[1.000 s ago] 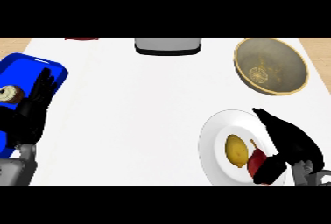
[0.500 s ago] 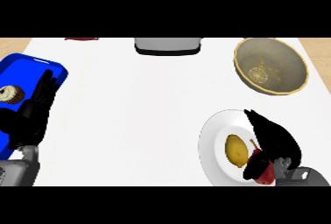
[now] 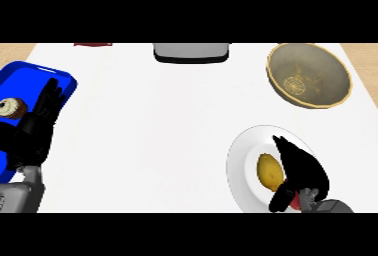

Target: Pick the lemon from the plate and place it in the bowl

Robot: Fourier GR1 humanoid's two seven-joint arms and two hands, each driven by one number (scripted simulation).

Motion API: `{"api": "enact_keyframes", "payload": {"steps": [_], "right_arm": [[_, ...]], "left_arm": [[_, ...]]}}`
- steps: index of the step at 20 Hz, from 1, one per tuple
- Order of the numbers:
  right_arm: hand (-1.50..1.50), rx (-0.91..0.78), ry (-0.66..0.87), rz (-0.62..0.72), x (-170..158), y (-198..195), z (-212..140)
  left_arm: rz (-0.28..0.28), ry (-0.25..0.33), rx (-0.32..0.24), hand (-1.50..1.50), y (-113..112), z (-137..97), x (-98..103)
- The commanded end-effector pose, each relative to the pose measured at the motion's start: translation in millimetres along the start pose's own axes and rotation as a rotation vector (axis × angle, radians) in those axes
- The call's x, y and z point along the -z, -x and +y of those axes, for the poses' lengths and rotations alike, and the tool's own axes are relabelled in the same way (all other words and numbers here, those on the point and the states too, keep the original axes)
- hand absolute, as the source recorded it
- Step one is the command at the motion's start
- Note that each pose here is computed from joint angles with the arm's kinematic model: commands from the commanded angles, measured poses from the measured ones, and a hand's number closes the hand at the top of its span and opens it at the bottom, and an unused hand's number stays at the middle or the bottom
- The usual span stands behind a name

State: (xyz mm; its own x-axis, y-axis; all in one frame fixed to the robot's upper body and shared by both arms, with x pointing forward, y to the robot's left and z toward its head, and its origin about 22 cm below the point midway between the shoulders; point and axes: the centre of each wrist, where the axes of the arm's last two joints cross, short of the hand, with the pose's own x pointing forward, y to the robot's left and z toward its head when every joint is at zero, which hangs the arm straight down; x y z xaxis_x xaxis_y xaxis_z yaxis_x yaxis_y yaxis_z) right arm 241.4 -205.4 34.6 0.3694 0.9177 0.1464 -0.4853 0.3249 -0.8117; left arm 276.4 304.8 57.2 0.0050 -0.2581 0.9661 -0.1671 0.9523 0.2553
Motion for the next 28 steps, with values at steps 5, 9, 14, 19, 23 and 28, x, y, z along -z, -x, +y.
{"api": "enact_keyframes", "payload": {"steps": [5,9,14,19,23,28], "right_arm": [[-1.5,-0.002,0.003,0.038,22.4,-0.9,3.2],[1.5,0.059,-0.043,0.019,23.8,1.6,3.9],[1.5,0.029,-0.063,-0.074,39.9,-3.8,21.9],[1.5,0.027,-0.025,-0.083,36.6,5.1,13.2],[1.5,0.031,0.05,-0.083,54.2,-8.6,37.8],[1.5,0.097,0.224,0.052,60.9,-33.0,-19.7]], "left_arm": [[0.001,0.003,-0.005,0.0,-4.5,-15.0,-8.5],[0.003,0.008,0.0,0.0,-5.7,8.1,-9.6],[0.012,0.009,-0.012,0.0,5.3,3.5,-6.3],[0.009,-0.01,0.0,0.0,5.7,-0.2,-8.0],[-0.007,0.005,-0.013,0.0,1.9,-7.6,-1.6],[-0.008,0.0,-0.004,0.0,-5.2,10.5,2.4]]}}
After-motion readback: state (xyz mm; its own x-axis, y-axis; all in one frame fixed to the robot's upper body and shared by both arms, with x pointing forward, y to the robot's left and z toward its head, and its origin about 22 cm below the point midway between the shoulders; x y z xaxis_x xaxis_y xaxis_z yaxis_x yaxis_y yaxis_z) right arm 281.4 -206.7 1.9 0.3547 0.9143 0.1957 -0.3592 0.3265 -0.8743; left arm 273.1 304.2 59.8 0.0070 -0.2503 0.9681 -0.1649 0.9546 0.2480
